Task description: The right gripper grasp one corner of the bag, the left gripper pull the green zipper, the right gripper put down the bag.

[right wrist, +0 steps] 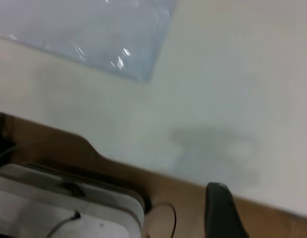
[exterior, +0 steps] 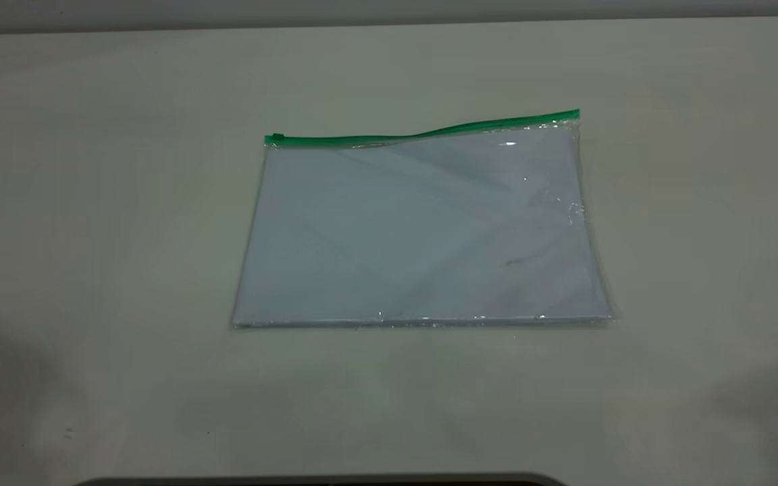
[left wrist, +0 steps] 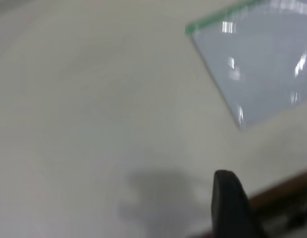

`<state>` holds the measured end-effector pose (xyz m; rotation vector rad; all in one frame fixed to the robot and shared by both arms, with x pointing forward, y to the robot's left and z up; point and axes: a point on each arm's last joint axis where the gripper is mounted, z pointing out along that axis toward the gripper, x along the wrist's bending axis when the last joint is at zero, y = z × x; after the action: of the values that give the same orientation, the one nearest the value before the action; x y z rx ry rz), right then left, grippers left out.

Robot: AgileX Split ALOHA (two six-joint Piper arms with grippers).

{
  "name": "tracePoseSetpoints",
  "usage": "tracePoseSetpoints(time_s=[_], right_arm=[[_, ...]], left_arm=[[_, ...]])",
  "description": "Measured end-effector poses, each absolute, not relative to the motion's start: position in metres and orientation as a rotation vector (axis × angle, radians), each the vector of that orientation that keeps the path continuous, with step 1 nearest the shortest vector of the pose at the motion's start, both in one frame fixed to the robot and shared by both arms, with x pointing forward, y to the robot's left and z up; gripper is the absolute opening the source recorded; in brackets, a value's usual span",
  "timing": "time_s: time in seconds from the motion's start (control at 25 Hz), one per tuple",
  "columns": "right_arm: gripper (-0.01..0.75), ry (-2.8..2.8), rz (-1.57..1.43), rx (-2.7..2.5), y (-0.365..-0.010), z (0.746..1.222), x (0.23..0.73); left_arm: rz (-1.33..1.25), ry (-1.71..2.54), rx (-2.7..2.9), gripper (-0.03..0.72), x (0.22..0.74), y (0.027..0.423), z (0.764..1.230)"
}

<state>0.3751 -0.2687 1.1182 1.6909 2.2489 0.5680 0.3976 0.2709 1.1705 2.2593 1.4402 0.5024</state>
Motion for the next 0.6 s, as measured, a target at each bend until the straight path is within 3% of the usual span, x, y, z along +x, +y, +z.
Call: tracePoseSetpoints(time_s=[0.4,0.6], right_arm=[[0.46,2.15,0.574,1.736,-0.285,1.033,0.304],[0.46,2.091,0.641,1.695,-0.287,1.032,0.293]], left_arm=[[0.231,1.757,2.268,0.431,0.333,0.281,1.061],[0.242,1.791,2.214,0.431,0.303,0.286,1.035]])
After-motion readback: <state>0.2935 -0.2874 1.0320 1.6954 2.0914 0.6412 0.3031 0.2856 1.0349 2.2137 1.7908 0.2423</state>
